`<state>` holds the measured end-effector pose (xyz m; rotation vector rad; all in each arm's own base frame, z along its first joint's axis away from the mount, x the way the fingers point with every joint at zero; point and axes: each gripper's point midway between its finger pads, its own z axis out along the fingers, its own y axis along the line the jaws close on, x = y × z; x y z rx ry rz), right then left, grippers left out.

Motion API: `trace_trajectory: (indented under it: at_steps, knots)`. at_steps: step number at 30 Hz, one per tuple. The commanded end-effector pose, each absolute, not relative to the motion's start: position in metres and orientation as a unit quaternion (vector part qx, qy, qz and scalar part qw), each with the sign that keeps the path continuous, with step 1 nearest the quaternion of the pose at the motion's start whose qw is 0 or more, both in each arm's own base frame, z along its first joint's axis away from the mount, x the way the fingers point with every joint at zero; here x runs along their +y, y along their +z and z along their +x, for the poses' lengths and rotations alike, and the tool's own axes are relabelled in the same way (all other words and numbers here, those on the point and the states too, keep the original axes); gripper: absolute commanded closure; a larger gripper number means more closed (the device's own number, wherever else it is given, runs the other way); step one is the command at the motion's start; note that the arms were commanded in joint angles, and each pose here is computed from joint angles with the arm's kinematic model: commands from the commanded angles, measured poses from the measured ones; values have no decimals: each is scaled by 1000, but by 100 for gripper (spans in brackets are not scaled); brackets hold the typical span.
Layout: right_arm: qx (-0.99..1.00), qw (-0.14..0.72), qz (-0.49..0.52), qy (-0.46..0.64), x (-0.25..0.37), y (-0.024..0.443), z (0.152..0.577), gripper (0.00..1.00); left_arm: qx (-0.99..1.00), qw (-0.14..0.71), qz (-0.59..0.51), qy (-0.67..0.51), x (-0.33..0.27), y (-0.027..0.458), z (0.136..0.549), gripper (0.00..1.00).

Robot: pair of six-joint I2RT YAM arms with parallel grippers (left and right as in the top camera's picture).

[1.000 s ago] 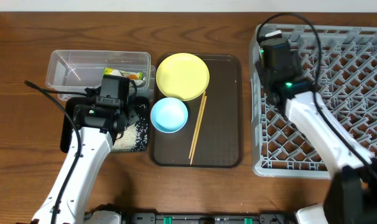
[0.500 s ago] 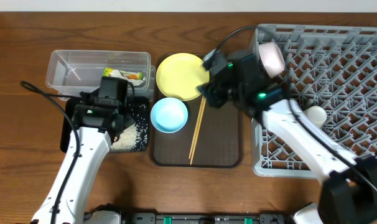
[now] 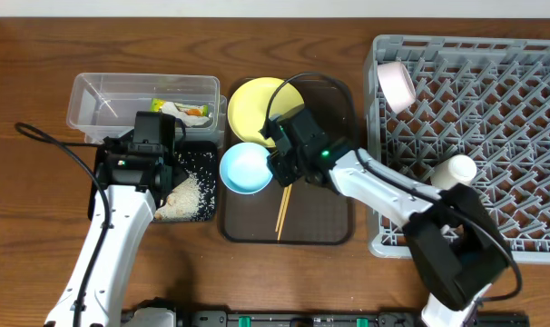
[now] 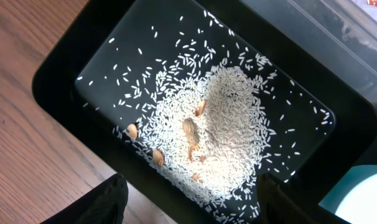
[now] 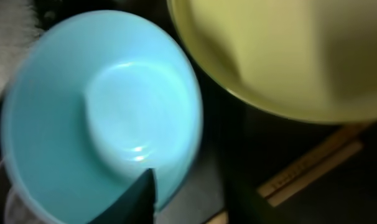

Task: Sort waste into correct bins and load items into the dishwasher rack
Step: 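Reach the right gripper to the light-blue bowl and grasp its rim, then carry the blue bowl with the right gripper into the dish rack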

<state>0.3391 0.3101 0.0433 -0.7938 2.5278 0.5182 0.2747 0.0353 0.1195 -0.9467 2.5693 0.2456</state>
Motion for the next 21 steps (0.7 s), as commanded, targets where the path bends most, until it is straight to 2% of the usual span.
trace_trajectory:
  at_steps: [1, 8, 14, 18, 21]
  knots:
    - [930, 218, -248, 163, 304, 34, 344, 71, 913, 193, -345, 97, 39, 118, 272, 31]
    - [933, 213, -245, 156, 300, 32, 343, 75, 913, 192, -346, 97, 39, 118, 272, 31]
    - [937, 204, -235, 160, 301, 30, 339, 69, 913, 192, -345, 97, 39, 118, 272, 31]
    - [939, 194, -234, 159, 299, 28, 335, 77, 913, 193, -345, 97, 39, 118, 272, 31]
    - [940, 192, -234, 159, 298, 28, 335, 88, 913, 193, -345, 96, 39, 118, 272, 31]
